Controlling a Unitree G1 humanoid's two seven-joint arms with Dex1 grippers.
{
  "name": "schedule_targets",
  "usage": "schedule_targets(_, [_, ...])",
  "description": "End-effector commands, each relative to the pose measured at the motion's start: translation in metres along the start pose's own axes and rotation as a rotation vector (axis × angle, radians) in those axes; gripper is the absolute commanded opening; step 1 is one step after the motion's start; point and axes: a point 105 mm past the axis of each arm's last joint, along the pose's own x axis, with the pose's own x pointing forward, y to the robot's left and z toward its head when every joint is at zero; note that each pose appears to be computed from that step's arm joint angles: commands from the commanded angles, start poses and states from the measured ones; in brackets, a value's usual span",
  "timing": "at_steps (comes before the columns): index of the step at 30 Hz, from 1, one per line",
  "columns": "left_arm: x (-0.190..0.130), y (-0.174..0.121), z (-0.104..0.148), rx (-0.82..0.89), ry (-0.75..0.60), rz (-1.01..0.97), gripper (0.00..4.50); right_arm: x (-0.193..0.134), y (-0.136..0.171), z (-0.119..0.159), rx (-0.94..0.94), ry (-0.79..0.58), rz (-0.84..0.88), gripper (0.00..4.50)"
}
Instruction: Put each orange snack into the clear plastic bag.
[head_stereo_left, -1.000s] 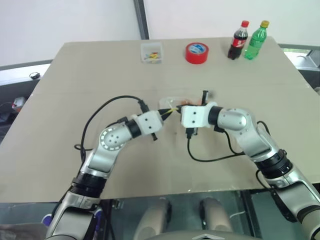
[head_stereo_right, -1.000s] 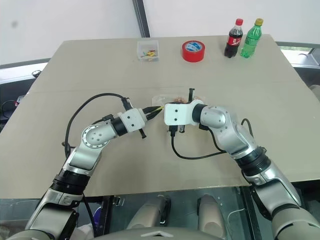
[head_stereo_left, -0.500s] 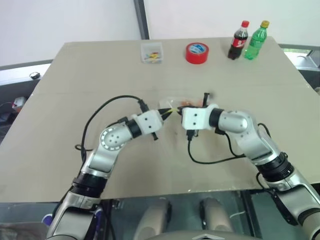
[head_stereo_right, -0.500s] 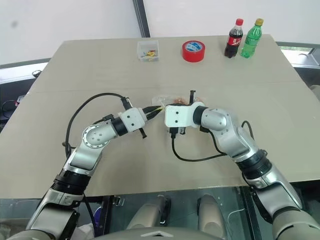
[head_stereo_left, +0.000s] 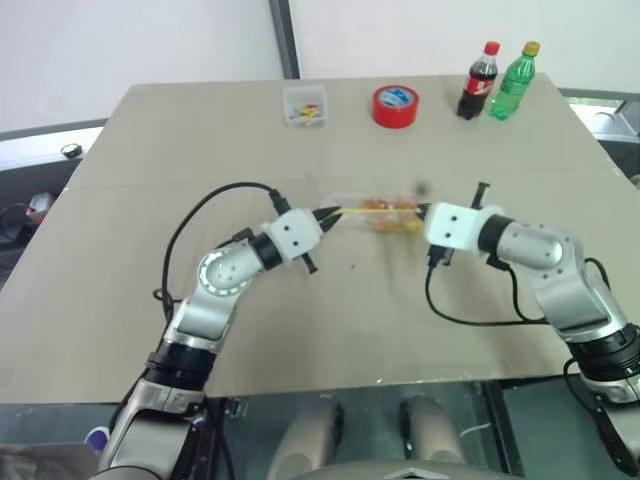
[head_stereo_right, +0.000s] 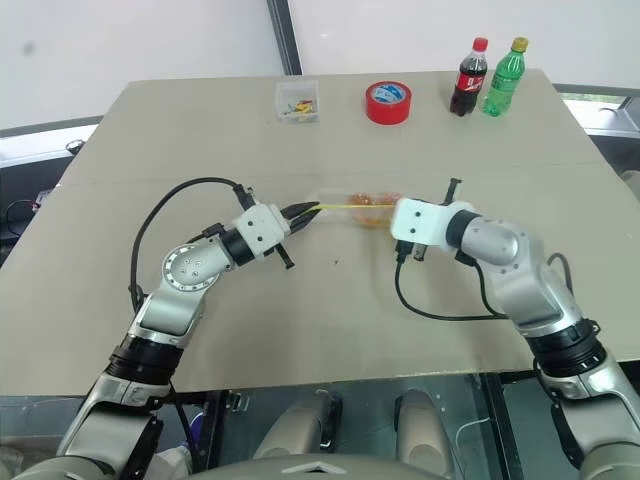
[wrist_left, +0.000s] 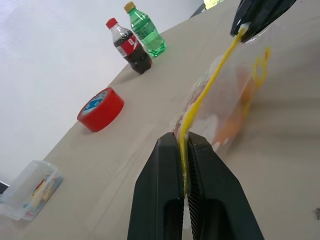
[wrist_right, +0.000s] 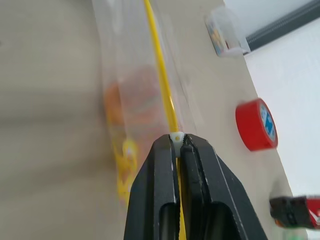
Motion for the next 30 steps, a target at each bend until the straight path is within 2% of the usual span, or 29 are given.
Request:
schedule_targets(1, [-0.016,0.039,-0.004,-0.01,0.023,0.154,0.0,-0.025,-0.035,-0.039,0.03,0.161,-0.14,0.05])
schedule_targets(7, [-0.012,0.052,-0.003,-0.057,0.013,0.195,0.0,-0.029,-0.058,-0.046,0.015,0.194,-0.199,0.05])
schedule_targets(15, [0.024,0.122,0.01,-0.035,-0.027,0.321,0.0,-0.009,-0.13,-0.044,-0.101,0.219,-0.401,0.05])
schedule_targets(19, [0.029,0.131,0.013,0.013,-0.043,0.314,0.0,-0.015,-0.145,-0.043,-0.097,0.202,-0.445,0.05])
schedule_targets(23, [0.024,0.116,0.015,0.019,-0.087,0.255,0.0,-0.025,-0.125,-0.037,-0.039,0.139,-0.388,0.05])
schedule_targets(27, [0.007,0.057,0.004,-0.043,-0.093,0.099,0.0,-0.037,-0.045,-0.039,0.016,0.142,-0.103,0.05])
schedule_targets(30, [-0.007,0.011,-0.01,-0.094,-0.04,-0.035,0.0,-0.045,-0.006,-0.039,0.092,0.152,-0.001,0.05])
